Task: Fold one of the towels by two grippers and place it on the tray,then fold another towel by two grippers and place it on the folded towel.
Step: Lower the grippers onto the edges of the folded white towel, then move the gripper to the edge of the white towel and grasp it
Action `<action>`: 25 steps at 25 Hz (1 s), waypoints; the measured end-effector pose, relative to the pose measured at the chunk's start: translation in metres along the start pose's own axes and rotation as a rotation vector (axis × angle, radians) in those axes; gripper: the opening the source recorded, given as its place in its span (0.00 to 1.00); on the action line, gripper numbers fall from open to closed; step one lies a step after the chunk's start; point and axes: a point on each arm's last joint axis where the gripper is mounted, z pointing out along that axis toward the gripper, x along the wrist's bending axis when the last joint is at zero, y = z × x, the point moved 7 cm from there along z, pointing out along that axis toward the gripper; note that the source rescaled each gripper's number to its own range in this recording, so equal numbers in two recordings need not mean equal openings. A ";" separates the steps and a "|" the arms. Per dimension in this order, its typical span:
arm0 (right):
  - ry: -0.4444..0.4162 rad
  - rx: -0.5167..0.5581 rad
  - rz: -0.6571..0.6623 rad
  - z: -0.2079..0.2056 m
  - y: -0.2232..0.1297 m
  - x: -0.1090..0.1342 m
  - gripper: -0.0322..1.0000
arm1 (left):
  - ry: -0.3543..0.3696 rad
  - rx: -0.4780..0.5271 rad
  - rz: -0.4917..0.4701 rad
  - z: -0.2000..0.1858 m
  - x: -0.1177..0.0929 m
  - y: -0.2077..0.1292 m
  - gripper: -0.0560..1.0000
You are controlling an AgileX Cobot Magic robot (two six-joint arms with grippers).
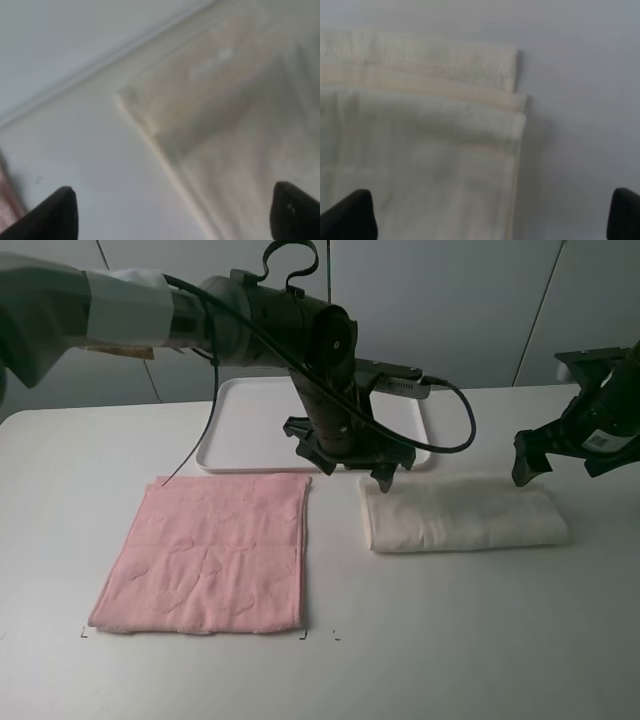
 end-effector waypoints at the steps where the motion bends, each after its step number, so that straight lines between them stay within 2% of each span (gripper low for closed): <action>1: 0.001 0.009 -0.002 0.001 0.000 0.000 1.00 | -0.004 -0.001 -0.003 0.000 -0.001 0.003 0.99; 8: 0.009 0.086 0.001 0.014 -0.009 0.000 1.00 | 0.036 0.147 -0.038 0.037 -0.001 -0.003 0.99; 13: 0.014 0.125 0.000 0.022 -0.011 0.000 1.00 | 0.083 0.221 -0.061 0.049 0.005 -0.011 0.99; 25: 0.025 0.199 -0.011 0.048 -0.016 0.001 1.00 | 0.089 0.230 -0.083 0.051 0.006 -0.013 0.97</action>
